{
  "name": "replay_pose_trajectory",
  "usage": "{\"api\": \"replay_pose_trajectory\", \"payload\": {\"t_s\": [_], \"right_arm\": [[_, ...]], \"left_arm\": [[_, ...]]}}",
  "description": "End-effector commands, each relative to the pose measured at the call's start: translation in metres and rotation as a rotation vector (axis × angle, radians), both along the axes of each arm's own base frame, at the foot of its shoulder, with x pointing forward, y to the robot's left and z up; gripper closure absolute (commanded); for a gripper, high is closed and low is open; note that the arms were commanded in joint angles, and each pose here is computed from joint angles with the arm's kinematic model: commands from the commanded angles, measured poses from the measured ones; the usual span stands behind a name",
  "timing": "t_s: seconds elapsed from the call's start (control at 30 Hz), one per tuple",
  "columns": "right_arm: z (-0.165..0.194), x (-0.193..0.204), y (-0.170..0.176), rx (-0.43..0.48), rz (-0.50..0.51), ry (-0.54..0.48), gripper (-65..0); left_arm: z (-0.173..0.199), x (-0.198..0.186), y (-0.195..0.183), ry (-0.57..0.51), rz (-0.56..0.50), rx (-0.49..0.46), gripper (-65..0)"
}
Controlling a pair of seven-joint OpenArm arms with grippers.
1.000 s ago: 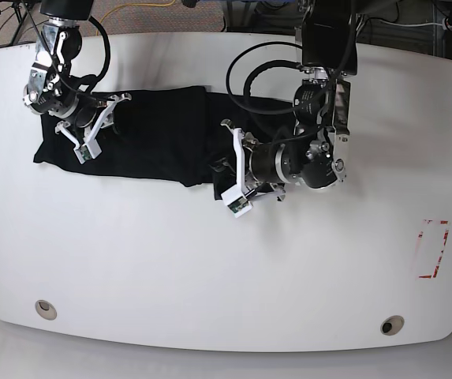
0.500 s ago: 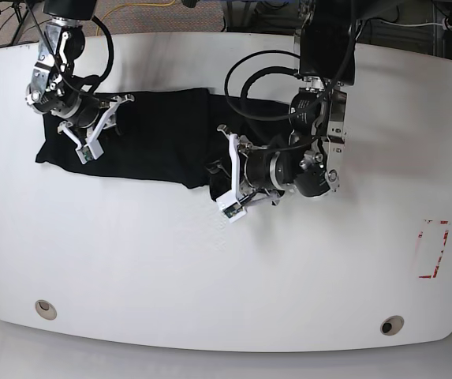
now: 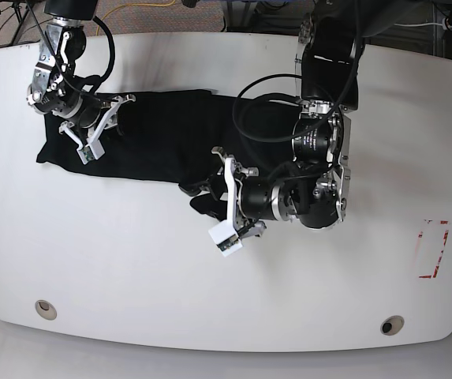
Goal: Layout the t-shirt on the table in an organized manner, then fold the t-shirt properly
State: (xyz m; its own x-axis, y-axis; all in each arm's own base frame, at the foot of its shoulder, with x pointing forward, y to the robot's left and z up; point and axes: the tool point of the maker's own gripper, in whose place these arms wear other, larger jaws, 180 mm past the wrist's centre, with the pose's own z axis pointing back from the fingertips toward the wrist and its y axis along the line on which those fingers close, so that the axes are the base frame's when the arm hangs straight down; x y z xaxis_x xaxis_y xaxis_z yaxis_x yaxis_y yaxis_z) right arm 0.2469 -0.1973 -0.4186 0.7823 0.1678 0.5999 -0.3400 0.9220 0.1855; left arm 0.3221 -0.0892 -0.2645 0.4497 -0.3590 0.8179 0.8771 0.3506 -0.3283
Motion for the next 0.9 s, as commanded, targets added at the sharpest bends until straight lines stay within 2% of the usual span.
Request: {"api": "replay_pose_trajectory", "payload": {"t_s": [0.0,0.17,0.37,0.43,0.5,0.57,0.87], "right_arm": [[0.003,0.002,-0.003,-0.016,0.008,-0.002,-15.9],[0.003,0.002,-0.002,-0.016,0.010,-0.001,-15.9],[0.009,0.005,-0.002,-0.024,0.017,-0.022,-15.9],[0.014,0.007,-0.001,-0.030,0.022,-0.039,-15.9],[0.017,0.009,0.004,-0.022,0.024,-0.051,-15.9],[0.018,0.010,0.006,-0.021,0.023,-0.056,-15.9],[0.040,0.020,0.010,-0.049,0.044,-0.109,-16.3]], "left_arm": [[0.012,0.014,0.012,-0.032,0.050,-0.026,-24.0],[-0.008,0.030,0.065,-0.022,0.163,0.066,-24.0],[-0.049,0.015,0.097,0.030,0.226,0.138,-22.8],[-0.061,0.009,0.105,0.040,0.249,0.154,-16.9],[-0.072,0.003,0.110,0.049,0.271,0.165,-6.8],[-0.079,0.000,0.113,0.053,0.285,0.171,-0.7],[-0.121,-0.015,0.129,0.128,0.315,0.271,-0.1]]}}
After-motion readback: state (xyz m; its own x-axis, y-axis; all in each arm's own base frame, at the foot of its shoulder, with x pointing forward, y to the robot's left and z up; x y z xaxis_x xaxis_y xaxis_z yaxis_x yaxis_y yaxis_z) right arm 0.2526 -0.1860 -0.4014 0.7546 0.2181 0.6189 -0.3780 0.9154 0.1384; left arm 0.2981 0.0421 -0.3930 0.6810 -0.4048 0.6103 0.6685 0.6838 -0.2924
